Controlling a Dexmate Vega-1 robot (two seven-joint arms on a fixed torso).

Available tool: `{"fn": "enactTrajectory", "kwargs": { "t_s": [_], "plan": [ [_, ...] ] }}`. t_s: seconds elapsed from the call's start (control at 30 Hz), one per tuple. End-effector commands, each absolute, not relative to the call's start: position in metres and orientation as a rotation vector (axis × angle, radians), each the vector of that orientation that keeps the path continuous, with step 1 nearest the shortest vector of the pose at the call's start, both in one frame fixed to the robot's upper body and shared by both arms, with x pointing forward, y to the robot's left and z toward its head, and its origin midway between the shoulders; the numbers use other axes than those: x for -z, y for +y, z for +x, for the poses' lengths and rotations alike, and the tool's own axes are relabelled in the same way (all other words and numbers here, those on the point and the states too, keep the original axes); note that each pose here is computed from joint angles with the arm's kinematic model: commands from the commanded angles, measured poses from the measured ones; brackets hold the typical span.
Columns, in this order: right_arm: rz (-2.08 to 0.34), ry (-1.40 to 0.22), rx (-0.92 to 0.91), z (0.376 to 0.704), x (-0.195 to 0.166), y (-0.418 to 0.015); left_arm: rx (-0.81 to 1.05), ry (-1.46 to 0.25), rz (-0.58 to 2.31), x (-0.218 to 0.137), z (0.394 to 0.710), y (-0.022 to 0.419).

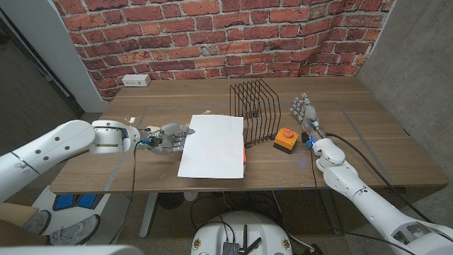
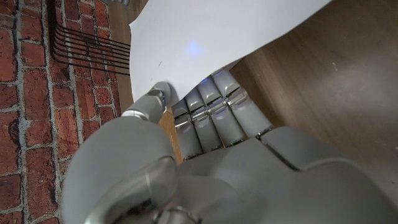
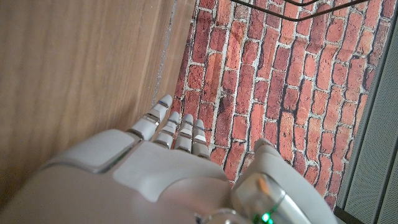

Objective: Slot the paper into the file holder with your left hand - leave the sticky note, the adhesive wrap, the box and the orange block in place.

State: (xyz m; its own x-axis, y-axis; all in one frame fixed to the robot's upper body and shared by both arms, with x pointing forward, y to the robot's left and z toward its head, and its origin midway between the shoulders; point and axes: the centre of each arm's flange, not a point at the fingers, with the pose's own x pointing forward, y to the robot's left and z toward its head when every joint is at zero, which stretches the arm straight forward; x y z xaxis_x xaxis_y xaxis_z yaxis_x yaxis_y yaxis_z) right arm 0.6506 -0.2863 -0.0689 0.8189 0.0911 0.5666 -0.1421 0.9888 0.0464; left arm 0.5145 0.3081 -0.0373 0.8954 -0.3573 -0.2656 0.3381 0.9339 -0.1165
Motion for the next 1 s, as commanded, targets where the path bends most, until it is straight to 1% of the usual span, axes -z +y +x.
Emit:
{"fn": "enactTrajectory", "kwargs": {
  "t_s": [0.03, 0.53, 1.0],
  "plan": [
    [0.086, -0.601, -0.129, 0.651, 0.067, -0.286, 0.370, 0.249, 0.011, 0.019, 0.512, 0.311],
    [0.089, -0.602, -0.133, 0.653, 0.067, -0.285, 0.340, 0.197, 0.183, -0.012, 0.510, 0.316],
    [0.091, -0.600, -0.136, 0.656, 0.067, -0.286, 0.291, 0.190, 0.445, -0.038, 0.507, 0.317]
  ]
}}
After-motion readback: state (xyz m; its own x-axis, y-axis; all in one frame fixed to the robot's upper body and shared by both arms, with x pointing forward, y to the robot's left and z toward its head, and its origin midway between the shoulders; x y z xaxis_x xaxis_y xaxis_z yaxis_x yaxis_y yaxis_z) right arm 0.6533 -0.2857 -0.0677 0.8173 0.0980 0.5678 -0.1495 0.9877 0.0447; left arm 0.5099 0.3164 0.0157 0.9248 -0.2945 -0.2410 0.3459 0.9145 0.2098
